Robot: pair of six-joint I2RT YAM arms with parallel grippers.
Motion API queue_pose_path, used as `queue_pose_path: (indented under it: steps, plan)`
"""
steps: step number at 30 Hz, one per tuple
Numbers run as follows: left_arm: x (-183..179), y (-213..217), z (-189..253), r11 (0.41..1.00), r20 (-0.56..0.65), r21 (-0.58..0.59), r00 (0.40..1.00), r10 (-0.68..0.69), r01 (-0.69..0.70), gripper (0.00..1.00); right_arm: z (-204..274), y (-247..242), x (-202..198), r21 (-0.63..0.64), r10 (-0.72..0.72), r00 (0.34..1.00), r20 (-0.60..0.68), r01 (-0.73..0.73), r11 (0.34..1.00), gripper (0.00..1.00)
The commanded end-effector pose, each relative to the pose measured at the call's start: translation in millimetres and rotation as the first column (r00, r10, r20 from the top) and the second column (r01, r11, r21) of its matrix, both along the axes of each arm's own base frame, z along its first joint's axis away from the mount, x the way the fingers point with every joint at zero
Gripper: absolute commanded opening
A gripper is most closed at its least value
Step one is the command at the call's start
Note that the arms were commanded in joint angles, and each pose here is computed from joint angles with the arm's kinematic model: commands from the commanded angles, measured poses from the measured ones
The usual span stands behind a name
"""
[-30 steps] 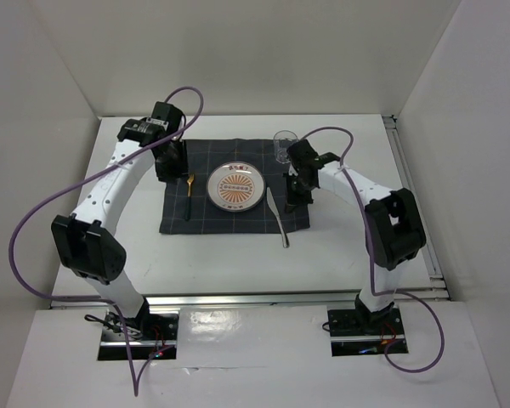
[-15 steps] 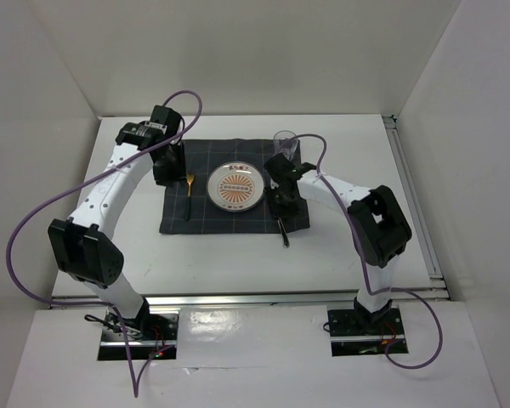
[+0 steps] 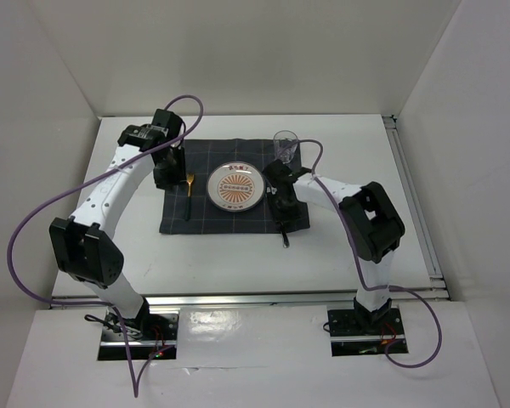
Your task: Set the dinner table for one person
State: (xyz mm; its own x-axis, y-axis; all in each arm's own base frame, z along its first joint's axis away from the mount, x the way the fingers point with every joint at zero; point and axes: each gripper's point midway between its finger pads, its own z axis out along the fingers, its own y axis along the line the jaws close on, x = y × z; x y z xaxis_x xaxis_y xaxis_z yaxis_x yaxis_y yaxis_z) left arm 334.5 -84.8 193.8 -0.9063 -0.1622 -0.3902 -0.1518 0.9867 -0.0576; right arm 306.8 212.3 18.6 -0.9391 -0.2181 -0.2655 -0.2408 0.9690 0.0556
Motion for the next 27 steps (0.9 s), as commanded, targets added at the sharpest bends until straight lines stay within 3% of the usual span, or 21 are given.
queue_pose_path:
  steps: [1, 4, 11, 17, 27]
  plan:
    - [-2, 2, 11, 1.0, 0.04, -0.003, 0.999, -0.002, 0.002, 0.46, -6, 5, 4, -0.006, 0.025, 0.999, 0.032, -0.025, 1.0, 0.45]
    - [-2, 2, 11, 1.0, 0.04, -0.003, 0.999, -0.002, 0.002, 0.46, -16, 4, -2, -0.029, 0.034, 0.999, 0.012, -0.033, 0.999, 0.4]
    - [-4, 2, 11, 1.0, 0.04, -0.003, 0.999, -0.002, 0.002, 0.46, -7, 7, -1, -0.067, 0.031, 0.998, 0.048, -0.028, 0.997, 0.14]
    - [-5, 2, 13, 1.0, 0.04, -0.003, 0.999, -0.002, 0.002, 0.46, 40, 12, 13, -0.036, 0.039, 0.994, 0.104, -0.036, 0.999, 0.12]
    - [-3, 2, 16, 1.0, 0.051, -0.006, 0.999, -0.002, 0.002, 0.46, 66, -6, 18, -0.01, -0.014, 0.992, 0.123, 0.016, 1.0, 0.12]
